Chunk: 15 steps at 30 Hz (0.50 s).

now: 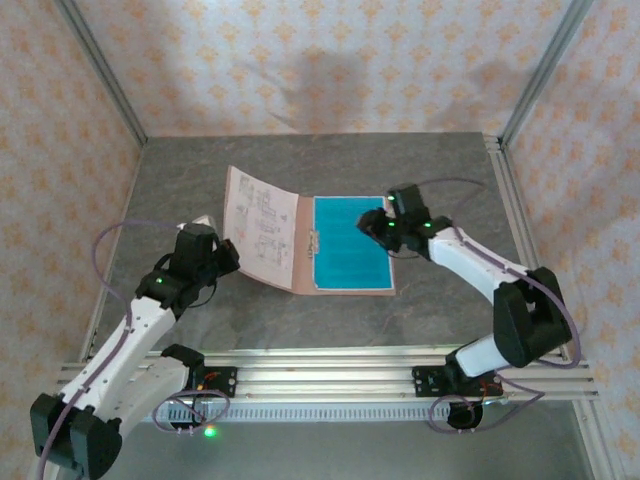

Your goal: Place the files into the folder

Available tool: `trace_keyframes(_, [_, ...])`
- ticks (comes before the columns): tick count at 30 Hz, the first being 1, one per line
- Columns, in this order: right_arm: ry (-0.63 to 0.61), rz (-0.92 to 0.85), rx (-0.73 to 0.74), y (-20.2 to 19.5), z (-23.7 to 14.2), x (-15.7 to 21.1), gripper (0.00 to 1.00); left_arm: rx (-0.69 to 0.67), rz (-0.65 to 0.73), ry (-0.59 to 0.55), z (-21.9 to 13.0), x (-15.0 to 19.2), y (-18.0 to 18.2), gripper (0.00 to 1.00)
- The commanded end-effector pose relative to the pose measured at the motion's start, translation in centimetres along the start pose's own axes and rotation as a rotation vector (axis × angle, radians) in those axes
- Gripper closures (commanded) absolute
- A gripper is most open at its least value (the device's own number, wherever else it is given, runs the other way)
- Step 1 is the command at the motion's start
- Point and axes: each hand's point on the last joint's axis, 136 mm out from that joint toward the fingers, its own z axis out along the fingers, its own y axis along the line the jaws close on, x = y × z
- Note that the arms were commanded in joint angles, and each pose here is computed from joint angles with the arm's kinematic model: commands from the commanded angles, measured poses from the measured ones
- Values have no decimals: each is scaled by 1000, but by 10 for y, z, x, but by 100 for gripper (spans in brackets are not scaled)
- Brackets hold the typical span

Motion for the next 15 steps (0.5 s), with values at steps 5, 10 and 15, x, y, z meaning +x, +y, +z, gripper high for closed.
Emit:
trace_keyframes(5, [34,111,215,-89,15,10,63,-64,133,-23,-31,-10,4,100])
trace_keyframes(10, [84,153,255,-107,39,19,73,-20,213,-26,-40,-19,-23,100])
trace_keyframes(15, [114,179,262,-112,51,24,83,35,285,-26,-46,-18,-59,100])
